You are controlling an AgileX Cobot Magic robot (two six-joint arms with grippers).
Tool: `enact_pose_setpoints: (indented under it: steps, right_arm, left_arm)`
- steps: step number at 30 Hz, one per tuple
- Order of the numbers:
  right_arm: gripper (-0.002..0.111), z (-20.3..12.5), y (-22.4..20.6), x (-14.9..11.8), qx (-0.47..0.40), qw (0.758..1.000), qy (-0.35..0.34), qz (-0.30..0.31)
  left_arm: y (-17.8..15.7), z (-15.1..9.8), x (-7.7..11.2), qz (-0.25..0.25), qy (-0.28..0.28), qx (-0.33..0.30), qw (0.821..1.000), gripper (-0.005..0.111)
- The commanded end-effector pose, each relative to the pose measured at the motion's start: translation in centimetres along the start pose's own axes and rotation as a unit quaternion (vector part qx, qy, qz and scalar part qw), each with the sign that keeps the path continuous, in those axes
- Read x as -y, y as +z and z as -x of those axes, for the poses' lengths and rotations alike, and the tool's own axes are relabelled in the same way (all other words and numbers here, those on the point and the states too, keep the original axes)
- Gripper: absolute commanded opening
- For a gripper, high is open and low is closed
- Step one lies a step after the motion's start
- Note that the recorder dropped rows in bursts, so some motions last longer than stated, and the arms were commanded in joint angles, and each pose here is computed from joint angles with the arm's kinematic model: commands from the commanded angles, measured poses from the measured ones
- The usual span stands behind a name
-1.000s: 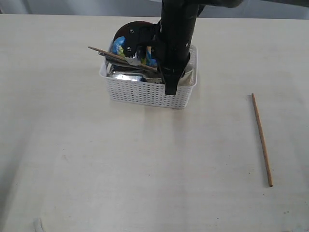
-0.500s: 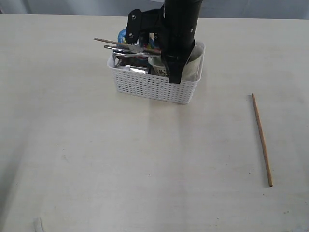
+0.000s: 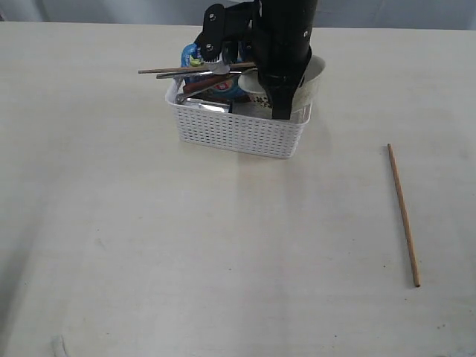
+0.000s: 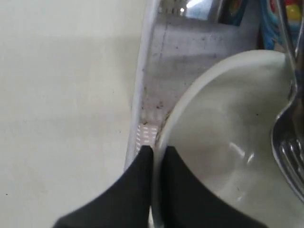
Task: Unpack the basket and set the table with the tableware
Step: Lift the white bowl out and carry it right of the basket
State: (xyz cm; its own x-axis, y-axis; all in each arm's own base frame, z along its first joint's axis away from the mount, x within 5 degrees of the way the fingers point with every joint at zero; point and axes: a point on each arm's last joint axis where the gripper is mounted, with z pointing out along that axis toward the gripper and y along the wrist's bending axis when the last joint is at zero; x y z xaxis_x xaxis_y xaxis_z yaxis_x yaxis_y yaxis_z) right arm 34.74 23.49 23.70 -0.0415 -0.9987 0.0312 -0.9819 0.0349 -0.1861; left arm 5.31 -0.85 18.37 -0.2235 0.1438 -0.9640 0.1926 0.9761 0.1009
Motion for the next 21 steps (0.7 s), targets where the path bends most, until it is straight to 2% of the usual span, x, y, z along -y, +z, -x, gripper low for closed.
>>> enact_pose_setpoints:
  steps: [1, 6, 9, 15, 21]
  right_arm:
    - [0.0, -1.2, -2.3, 0.6, -0.017, 0.998, 0.025, -0.054]
    - [0.0, -1.4, -3.5, 0.4, -0.003, 0.997, 0.043, -0.06]
    - [0.0, -2.1, -2.7, 0.6, -0.04, 0.994, 0.06, -0.077]
    - [0.0, -3.5, -0.5, 0.0, -0.115, 0.989, 0.043, -0.086]
    - [0.0, -4.3, -0.2, 0.3, -0.154, 0.98, 0.047, -0.117]
  left_arm:
    - [0.0, 0.0, 0.0, 0.004, -0.001, 0.003, 1.0, 0.001]
    - [0.0, 0.0, 0.0, 0.004, -0.001, 0.003, 1.0, 0.001]
    - [0.0, 0.0, 0.0, 0.004, -0.001, 0.003, 1.0, 0.001]
    - [0.0, 0.0, 0.0, 0.004, -0.001, 0.003, 1.0, 0.001]
    - [0.0, 0.0, 0.0, 0.004, -0.001, 0.003, 1.0, 0.001]
